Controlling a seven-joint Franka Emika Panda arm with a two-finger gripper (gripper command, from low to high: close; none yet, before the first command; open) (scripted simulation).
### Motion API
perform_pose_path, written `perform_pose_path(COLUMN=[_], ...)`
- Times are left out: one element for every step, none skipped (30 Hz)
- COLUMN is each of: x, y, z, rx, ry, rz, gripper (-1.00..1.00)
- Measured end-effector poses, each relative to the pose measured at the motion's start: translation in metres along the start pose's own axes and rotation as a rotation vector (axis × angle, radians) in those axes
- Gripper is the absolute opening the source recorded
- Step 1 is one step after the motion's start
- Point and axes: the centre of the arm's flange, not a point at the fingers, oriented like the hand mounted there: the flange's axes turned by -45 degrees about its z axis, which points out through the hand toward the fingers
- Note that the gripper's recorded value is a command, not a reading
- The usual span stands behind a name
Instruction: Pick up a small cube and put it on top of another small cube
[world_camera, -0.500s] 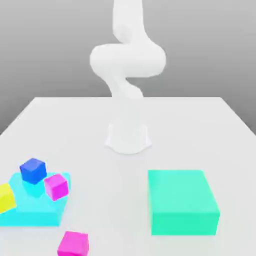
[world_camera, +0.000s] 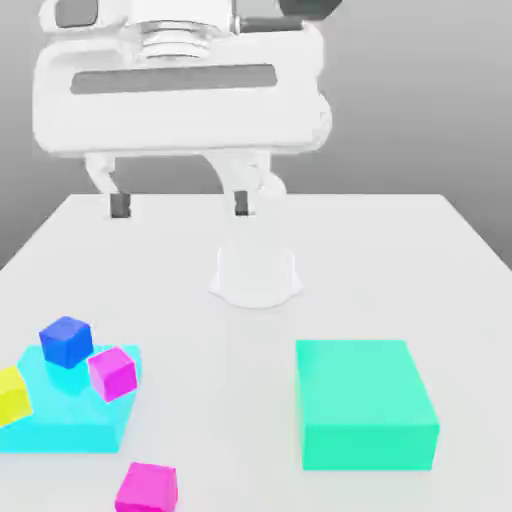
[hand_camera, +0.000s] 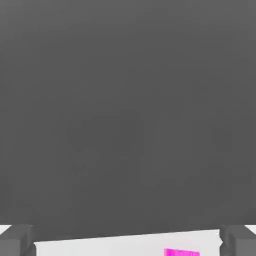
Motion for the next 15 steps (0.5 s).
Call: perform_pose_path(x=[-0.003,-0.006,-0.010,-0.015,-0.020,-0.026,-0.032,-0.040,-0.047,-0.056,-0.065,-0.075,-0.081,-0.087,-0.092], y=[0.005,0.011,0.016,0.022,0.028,0.032,0.036,0.041,0.045,0.050,0.055,0.060,0.063,0.065,0.066], z=[0.018,0.036,0.054,0.071,0.089,0.106,0.123,0.139,0.156,0.172,0.188,0.203,0.217,0.230,0.244], rx=[-0.003,-0.007,-0.011,-0.015,-0.019,-0.023,-0.027,-0.032,-0.037,-0.042,-0.047,-0.053,-0.057,-0.059,-0.059], ry=[-0.026,-0.051,-0.077,-0.103,-0.128,-0.154,-0.180,-0.205,-0.231,-0.257,-0.282,-0.308,-0.322,-0.328,-0.332], rz=[0.006,0.013,0.019,0.026,0.033,0.037,0.041,0.044,0.048,0.052,0.057,0.061,0.063,0.064,0.065], gripper=[0.00,0.00,0.00,0.00,0.00,0.00,0.00,0.00,0.00,0.00,0.00,0.00,0.00,0.00,0.00])
